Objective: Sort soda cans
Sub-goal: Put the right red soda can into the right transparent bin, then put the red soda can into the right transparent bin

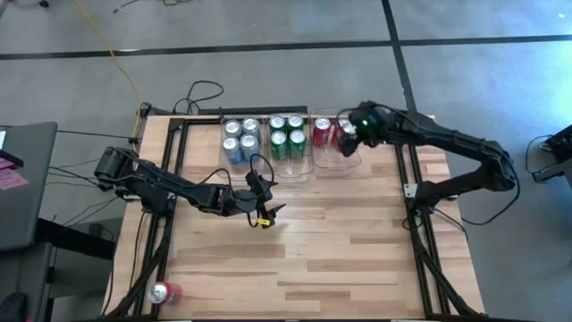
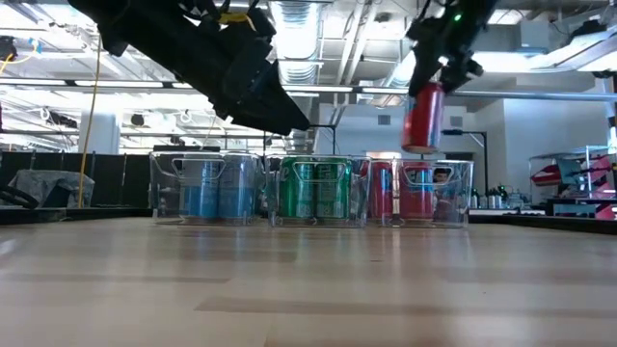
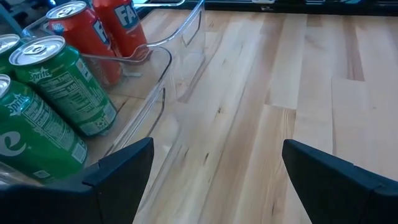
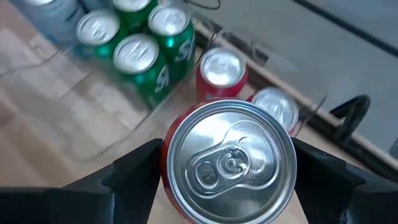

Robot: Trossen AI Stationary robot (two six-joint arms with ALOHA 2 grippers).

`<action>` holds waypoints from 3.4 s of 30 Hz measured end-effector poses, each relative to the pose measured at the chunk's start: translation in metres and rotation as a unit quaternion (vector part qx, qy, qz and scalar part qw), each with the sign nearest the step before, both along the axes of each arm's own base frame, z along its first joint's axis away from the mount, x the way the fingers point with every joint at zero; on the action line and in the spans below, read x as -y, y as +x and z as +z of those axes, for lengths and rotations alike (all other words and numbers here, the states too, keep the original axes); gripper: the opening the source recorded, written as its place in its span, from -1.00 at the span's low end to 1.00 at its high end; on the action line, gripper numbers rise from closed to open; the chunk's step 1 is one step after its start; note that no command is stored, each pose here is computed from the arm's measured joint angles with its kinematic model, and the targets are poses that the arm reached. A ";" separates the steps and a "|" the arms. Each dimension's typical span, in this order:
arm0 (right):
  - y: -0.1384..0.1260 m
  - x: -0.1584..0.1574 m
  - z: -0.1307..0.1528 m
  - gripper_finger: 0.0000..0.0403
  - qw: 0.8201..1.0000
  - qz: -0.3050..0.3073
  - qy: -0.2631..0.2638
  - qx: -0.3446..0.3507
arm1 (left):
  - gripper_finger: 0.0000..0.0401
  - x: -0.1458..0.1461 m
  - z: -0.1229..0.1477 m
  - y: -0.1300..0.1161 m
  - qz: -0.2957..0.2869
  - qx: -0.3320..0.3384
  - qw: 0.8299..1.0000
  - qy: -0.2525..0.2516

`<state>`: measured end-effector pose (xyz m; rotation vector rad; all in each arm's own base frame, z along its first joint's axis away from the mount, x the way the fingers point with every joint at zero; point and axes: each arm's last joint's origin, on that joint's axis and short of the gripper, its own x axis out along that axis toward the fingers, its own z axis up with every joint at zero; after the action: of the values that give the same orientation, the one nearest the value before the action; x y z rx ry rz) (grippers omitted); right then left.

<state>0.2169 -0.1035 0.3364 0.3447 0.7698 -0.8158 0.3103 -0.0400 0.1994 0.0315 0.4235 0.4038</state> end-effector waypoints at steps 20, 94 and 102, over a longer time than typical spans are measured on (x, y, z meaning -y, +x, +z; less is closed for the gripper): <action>0.084 0.034 -0.095 0.63 0.995 0.014 0.065 -0.069 | 0.75 -0.002 -0.013 -0.008 0.030 -0.066 0.997 -0.005; 0.046 -0.220 -0.040 0.83 0.921 0.322 -0.044 0.216 | 0.71 0.155 0.037 -0.093 -0.086 -0.345 0.858 -0.370; 0.064 -0.218 -0.063 0.83 0.932 0.313 -0.050 0.177 | 0.71 0.172 0.016 -0.090 -0.077 -0.395 0.829 -0.388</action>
<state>0.2813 0.1146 0.2730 0.1292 0.4500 -0.1766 0.2202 -0.2116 0.2152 -0.5803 1.3794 0.0091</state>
